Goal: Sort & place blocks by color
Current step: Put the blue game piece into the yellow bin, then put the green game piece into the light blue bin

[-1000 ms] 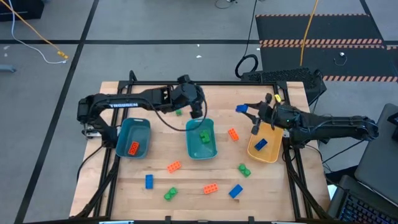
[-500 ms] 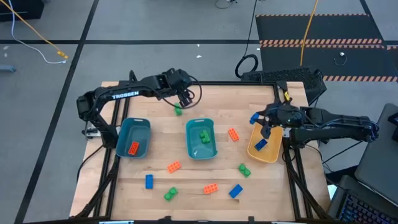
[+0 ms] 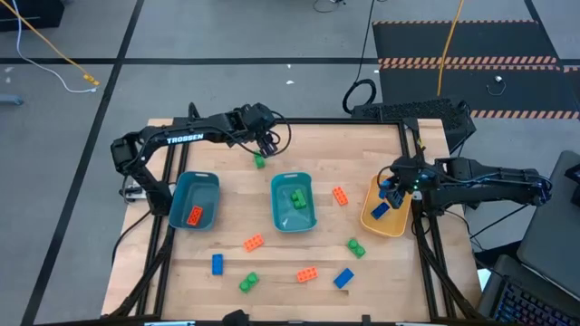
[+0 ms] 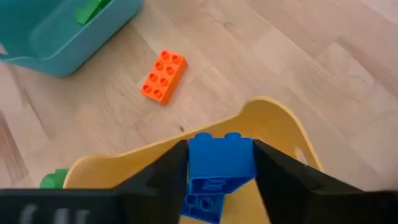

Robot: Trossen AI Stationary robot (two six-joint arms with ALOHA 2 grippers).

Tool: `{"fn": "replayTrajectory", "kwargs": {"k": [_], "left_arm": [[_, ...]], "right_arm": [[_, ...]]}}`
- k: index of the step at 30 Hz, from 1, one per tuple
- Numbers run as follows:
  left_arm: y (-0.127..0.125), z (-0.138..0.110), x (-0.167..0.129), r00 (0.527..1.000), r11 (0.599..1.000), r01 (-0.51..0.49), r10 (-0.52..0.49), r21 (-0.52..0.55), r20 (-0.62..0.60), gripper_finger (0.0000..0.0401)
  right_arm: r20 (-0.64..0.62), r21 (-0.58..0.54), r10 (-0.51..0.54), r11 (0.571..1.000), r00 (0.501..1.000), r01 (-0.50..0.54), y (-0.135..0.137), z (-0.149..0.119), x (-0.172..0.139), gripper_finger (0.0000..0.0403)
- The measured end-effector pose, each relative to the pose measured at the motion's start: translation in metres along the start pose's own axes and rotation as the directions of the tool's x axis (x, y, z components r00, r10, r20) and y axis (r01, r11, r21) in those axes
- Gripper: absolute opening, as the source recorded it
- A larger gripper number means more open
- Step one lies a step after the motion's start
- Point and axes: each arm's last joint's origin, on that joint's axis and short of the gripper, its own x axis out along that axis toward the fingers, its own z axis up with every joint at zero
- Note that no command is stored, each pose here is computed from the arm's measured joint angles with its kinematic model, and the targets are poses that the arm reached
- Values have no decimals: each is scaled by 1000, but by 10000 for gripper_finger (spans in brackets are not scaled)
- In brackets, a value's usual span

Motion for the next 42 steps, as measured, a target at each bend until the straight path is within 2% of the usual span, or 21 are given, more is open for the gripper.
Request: {"fn": "replayTrajectory", "kwargs": {"k": [5, 10, 15, 20, 22, 25, 30, 36, 42], "left_arm": [[-1, 0, 0, 1000, 1000, 2, -2, -12, 2, 200], [-2, -2, 0, 999, 999, 46, -47, -15, -20, 196], [6, -5, 2, 998, 998, 28, -31, -55, -50, 191], [16, -13, 7, 993, 990, -2, -15, -138, -120, 191], [19, -17, 11, 987, 987, -13, -13, -162, -161, 191], [19, -21, 18, 979, 982, -18, -21, -186, -202, 191], [11, -29, 35, 959, 973, 21, -84, -229, -269, 196], [4, -44, 54, 910, 963, -19, -95, -269, -403, 222], [-3, -46, 62, 901, 960, -20, -104, -279, -422, 249]], "right_arm": [[40, -24, 25, 999, 999, -24, 3, 3, 1, 254], [54, -43, 19, 999, 998, -17, 3, 4, 1, 285], [168, -138, 70, 989, 983, -47, 9, 15, 0, 289], [388, -218, 144, 974, 910, -61, 22, 38, -4, 289], [429, -250, 162, 967, 889, -55, 27, 46, -2, 290], [451, -282, 166, 959, 877, -36, 33, 54, 5, 290], [430, -306, 133, 952, 893, 5, 37, 63, 21, 290], [395, -305, 97, 952, 914, 30, 38, 66, 33, 290], [400, -292, 86, 956, 912, 38, 35, 67, 33, 290]]}}
